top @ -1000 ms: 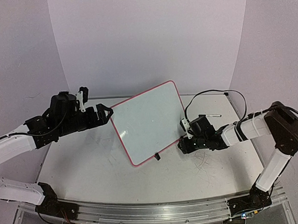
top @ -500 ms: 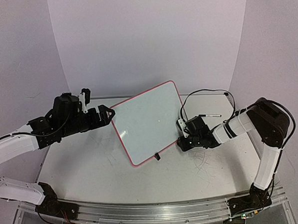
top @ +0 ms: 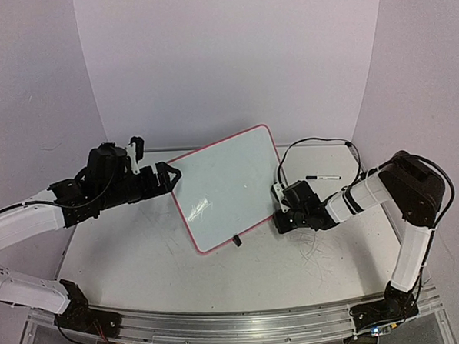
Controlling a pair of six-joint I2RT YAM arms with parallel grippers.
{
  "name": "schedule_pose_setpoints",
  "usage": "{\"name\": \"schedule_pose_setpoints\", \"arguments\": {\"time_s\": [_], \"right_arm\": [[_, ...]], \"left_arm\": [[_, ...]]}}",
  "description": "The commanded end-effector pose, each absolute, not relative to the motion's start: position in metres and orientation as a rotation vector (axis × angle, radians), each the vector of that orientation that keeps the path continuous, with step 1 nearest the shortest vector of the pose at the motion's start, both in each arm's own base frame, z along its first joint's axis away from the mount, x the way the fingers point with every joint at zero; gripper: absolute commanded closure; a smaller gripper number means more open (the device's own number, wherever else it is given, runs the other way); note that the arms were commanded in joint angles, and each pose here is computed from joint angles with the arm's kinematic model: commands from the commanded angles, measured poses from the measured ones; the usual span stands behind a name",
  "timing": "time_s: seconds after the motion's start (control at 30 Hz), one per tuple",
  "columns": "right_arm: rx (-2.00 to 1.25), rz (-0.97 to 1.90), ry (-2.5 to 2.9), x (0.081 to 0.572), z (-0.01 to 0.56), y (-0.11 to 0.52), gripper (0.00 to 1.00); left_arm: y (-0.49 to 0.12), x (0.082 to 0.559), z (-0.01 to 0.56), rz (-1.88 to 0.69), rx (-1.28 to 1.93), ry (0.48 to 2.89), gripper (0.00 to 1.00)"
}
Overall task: Write a sentence on the whiteboard
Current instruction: Adjust the whiteboard stand at the center of the board.
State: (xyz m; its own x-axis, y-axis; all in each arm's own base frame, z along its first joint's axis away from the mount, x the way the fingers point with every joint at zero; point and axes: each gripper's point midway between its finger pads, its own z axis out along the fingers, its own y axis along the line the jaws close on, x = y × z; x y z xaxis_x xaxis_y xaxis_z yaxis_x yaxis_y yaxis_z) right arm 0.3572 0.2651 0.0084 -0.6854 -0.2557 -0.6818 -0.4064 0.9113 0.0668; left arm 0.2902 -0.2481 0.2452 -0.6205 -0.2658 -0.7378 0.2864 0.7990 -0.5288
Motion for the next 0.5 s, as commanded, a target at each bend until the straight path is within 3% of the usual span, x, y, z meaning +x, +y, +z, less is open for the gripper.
{"name": "schedule_pose_setpoints", "arguments": {"time_s": [0.0,0.23,0.47], "right_arm": [[-0.385,0.323,2.408,0.328,0.007,0.283,1.00],[-0.229,0.299,2.484,0.293,-0.011,0.278,1.00],[-0.229,0.187,2.449,0.289,-0.009,0.254,1.00]], "left_arm": [[-0.244,0.298,0.278,-0.769,0.013,1.990,0.02],[-0.220,0.302,0.285,-0.666,-0.070,1.955,0.02],[-0.224,0.303,0.282,-0.670,-0.056,1.966,0.02]]}}
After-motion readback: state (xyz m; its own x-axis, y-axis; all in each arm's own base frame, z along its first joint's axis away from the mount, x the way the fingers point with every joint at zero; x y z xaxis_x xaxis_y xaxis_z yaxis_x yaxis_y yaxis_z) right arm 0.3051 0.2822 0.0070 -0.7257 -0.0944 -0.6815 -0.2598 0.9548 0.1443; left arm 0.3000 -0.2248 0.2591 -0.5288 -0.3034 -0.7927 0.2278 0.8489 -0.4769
